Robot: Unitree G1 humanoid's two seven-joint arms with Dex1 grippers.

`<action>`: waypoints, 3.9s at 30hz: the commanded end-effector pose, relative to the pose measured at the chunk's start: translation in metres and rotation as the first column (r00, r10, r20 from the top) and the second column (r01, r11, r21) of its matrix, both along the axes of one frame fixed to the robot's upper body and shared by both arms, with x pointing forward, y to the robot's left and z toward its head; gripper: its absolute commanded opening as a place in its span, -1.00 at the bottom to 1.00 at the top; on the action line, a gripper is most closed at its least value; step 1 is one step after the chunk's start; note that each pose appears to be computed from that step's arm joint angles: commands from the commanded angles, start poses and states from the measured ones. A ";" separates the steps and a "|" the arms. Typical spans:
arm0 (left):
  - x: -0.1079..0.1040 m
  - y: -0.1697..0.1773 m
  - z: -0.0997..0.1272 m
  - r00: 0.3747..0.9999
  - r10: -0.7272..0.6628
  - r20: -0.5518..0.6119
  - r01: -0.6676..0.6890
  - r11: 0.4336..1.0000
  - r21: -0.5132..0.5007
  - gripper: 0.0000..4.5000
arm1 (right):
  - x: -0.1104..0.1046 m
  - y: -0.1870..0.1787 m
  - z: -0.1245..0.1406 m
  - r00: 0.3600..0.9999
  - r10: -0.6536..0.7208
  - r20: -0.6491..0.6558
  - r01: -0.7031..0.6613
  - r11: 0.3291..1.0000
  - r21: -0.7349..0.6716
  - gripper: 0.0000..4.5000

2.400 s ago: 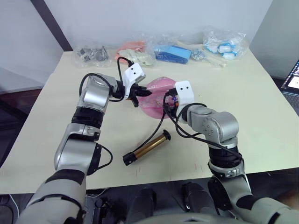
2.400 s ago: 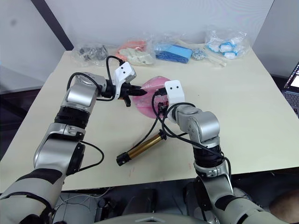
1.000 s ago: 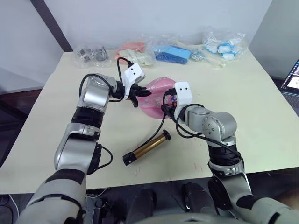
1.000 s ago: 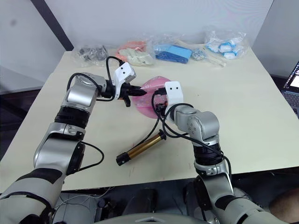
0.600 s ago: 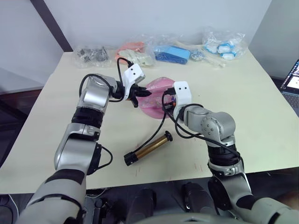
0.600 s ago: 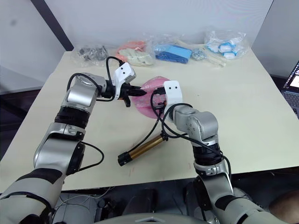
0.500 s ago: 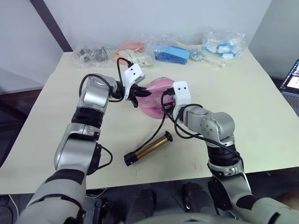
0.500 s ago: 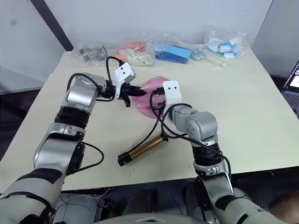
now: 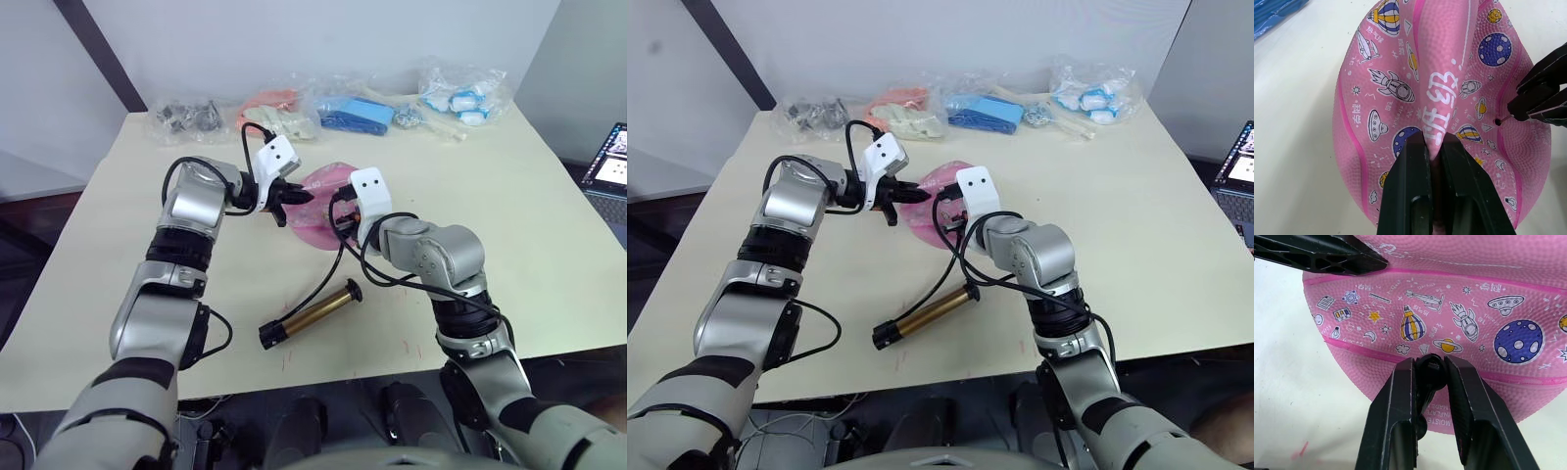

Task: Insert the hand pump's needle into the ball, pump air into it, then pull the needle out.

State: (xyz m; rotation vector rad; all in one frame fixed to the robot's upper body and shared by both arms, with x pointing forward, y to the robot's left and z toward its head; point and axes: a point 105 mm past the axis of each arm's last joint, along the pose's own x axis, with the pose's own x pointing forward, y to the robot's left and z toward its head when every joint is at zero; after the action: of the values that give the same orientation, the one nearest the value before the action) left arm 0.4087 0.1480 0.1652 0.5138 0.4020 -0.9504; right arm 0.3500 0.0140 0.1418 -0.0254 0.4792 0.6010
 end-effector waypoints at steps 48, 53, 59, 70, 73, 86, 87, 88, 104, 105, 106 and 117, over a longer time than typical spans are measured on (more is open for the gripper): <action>-0.015 0.004 -0.046 0.983 0.031 -0.182 -0.022 0.998 0.051 -1.00 | 0.004 0.004 -0.096 0.979 0.075 -0.191 -0.116 0.969 -0.218 -0.84; -0.014 0.004 -0.045 0.982 0.034 -0.183 -0.025 0.999 0.046 -1.00 | 0.003 0.002 -0.104 0.974 0.075 -0.216 -0.128 0.962 -0.242 -0.84; -0.015 0.001 -0.046 0.980 0.038 -0.196 -0.032 0.999 0.033 -1.00 | 0.003 0.006 -0.115 0.968 0.092 -0.234 -0.161 0.942 -0.293 -0.84; -0.014 0.002 -0.046 0.974 0.060 -0.218 -0.058 0.998 0.019 -1.00 | 0.001 0.000 -0.141 0.960 0.092 -0.264 -0.185 0.916 -0.355 -0.84; -0.013 0.003 -0.046 0.974 0.066 -0.217 -0.064 0.998 0.018 -1.00 | 0.011 0.007 -0.124 0.977 0.103 -0.186 -0.156 0.941 -0.301 -0.84; 0.004 0.007 -0.035 0.986 0.092 -0.137 -0.088 0.995 0.036 -1.00 | 0.005 0.001 -0.026 0.987 0.158 0.002 -0.157 0.985 -0.069 0.56; 0.005 0.008 -0.034 0.987 0.093 -0.130 -0.089 0.995 0.039 -1.00 | 0.002 -0.003 -0.019 0.988 0.155 0.018 -0.153 0.986 -0.066 0.79; 0.007 0.009 -0.033 0.988 0.093 -0.124 -0.088 0.995 0.043 -1.00 | -0.001 -0.007 -0.013 0.987 0.156 0.033 -0.154 0.986 -0.064 0.91; 0.020 0.008 -0.021 0.995 0.083 -0.051 -0.080 0.995 0.063 -1.00 | -0.057 -0.064 0.054 0.872 0.094 0.481 -0.160 0.982 0.098 0.99; 0.021 0.008 -0.020 0.996 0.082 -0.043 -0.079 0.995 0.064 -1.00 | -0.062 -0.070 0.050 0.870 0.110 0.481 -0.170 0.982 0.083 0.99; 0.022 0.008 -0.020 0.996 0.080 -0.037 -0.078 0.995 0.065 -1.00 | -0.066 -0.073 0.047 0.869 0.123 0.479 -0.179 0.981 0.073 0.99; 0.020 -0.002 -0.011 1.000 0.014 -0.003 -0.014 1.000 0.022 -0.83 | -0.113 -0.135 0.036 0.891 0.131 0.434 -0.165 0.986 0.040 1.00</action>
State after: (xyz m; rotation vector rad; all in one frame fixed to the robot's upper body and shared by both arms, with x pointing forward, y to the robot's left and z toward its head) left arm 0.4324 0.1385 0.1740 0.5412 0.3377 -0.9455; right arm 0.2449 -0.1214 0.1640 -0.0996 0.0833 0.7187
